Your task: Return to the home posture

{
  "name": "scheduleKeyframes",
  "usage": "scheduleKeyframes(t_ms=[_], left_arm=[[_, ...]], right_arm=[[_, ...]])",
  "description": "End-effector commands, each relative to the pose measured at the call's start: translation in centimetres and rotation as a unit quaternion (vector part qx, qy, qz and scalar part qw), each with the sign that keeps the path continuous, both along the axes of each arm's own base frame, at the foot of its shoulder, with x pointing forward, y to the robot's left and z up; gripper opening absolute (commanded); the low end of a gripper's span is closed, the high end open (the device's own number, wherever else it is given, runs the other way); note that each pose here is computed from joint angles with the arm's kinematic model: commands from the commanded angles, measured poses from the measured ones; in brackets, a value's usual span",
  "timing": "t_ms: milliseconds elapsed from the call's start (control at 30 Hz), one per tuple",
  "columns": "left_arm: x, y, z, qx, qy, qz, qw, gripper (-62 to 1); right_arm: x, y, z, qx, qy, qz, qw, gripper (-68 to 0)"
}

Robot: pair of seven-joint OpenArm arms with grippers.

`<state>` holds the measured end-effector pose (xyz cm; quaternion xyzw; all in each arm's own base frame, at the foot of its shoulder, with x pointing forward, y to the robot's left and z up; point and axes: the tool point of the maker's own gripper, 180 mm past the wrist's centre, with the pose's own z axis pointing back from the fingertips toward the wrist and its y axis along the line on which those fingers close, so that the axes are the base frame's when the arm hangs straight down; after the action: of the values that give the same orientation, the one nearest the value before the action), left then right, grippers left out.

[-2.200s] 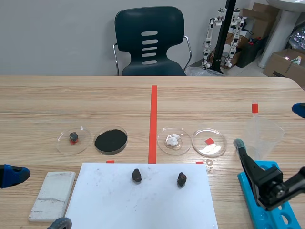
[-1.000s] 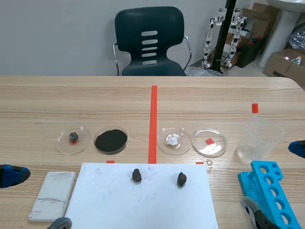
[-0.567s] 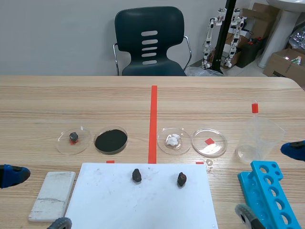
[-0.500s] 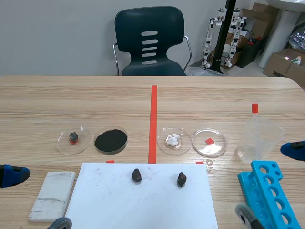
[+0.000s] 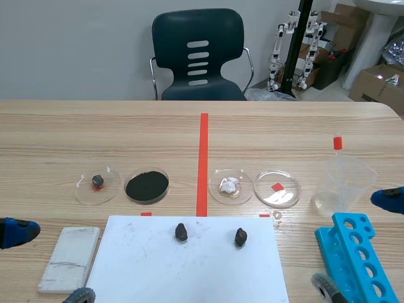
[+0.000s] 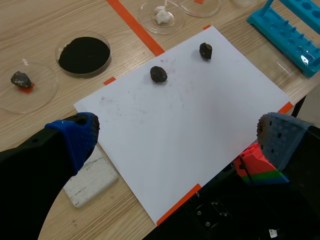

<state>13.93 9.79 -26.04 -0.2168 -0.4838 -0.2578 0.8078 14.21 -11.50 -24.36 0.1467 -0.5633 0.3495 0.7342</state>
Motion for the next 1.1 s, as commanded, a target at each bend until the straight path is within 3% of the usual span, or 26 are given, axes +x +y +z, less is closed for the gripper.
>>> scheduleKeyframes(t_ms=[0,733,1067], left_arm=[[0.4,-0.23,0.77,-0.011,-0.012,0.004,0.9999,1.4],[0.4,-0.23,0.77,-0.011,-0.012,0.004,0.9999,1.4],[0.4,-0.23,0.77,-0.011,-0.012,0.004,0.9999,1.4]], right_arm=[[0.21,0.53,0.92,0.013,-0.013,0.006,0.9998,0.4],[0.24,0.52,0.96,0.014,-0.013,0.005,0.9998,0.4],[0.28,0.75,1.63,0.027,-0.028,0.01,0.9992,0.4]])
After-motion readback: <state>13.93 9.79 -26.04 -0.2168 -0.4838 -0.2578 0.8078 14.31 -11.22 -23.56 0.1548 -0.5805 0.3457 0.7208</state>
